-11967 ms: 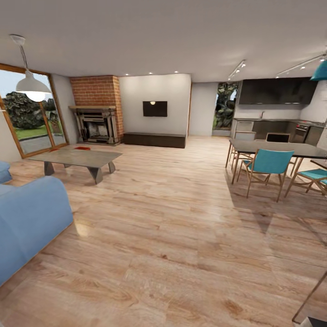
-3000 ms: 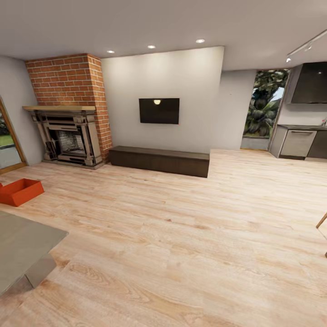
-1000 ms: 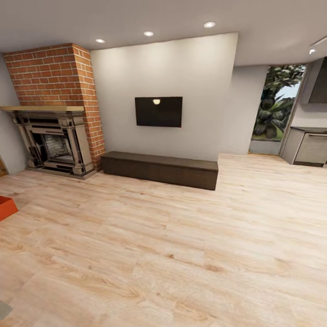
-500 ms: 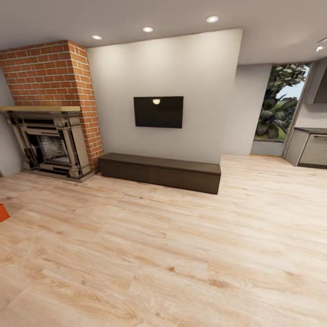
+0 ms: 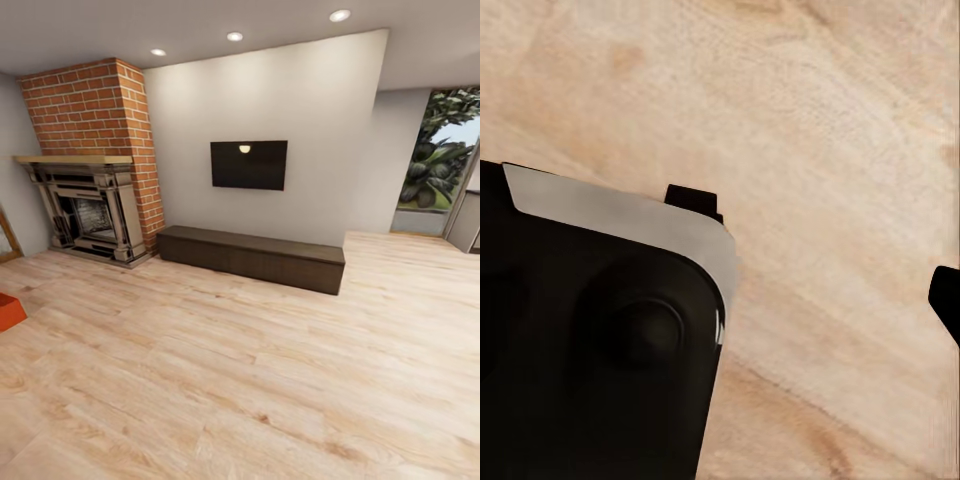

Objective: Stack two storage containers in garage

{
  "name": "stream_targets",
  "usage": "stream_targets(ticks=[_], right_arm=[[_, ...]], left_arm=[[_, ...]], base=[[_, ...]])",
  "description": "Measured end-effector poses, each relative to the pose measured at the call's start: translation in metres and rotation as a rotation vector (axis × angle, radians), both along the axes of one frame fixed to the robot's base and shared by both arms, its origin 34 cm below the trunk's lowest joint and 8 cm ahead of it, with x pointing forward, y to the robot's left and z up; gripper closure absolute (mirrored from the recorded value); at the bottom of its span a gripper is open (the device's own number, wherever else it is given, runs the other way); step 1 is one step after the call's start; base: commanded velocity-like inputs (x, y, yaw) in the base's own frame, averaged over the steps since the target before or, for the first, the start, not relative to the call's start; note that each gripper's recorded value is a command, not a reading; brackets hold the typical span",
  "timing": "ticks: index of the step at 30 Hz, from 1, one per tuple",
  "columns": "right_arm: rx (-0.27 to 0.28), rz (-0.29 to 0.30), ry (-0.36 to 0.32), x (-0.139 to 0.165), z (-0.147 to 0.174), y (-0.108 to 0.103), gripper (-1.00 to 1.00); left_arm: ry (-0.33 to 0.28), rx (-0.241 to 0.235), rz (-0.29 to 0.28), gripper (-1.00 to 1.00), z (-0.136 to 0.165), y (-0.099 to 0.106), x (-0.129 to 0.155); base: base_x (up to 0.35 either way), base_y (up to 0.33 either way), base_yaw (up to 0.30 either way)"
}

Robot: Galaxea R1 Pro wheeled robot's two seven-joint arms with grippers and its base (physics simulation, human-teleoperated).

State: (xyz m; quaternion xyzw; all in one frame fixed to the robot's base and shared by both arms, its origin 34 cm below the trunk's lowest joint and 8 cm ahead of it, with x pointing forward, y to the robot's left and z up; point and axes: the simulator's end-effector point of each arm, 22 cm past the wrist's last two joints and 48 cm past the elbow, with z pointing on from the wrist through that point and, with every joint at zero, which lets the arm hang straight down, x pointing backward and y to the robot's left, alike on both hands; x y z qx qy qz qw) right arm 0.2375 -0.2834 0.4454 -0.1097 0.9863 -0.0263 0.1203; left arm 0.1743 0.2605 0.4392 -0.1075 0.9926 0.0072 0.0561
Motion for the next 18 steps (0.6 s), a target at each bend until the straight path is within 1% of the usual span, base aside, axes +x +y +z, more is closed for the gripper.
stream_targets(ticks=[4,16,18], right_arm=[[-0.001,0.000,0.000,0.0000,0.0000,-0.0008,-1.00],[0.001,0.003,0.000,-0.0001,0.0000,0.0010,-1.00],[0.001,0.002,0.000,-0.0001,0.0000,0.0010,-1.00]], left_arm=[[-0.001,0.000,0.000,-1.00,0.0000,0.0000,0.0002],[-0.001,0.000,0.001,-1.00,0.0000,0.0001,0.0002],[-0.001,0.001,0.001,-1.00,0.0000,0.0001,0.0002]], base=[[0.325,0.000,0.117],[0.325,0.000,0.009],[0.324,0.000,0.084]])
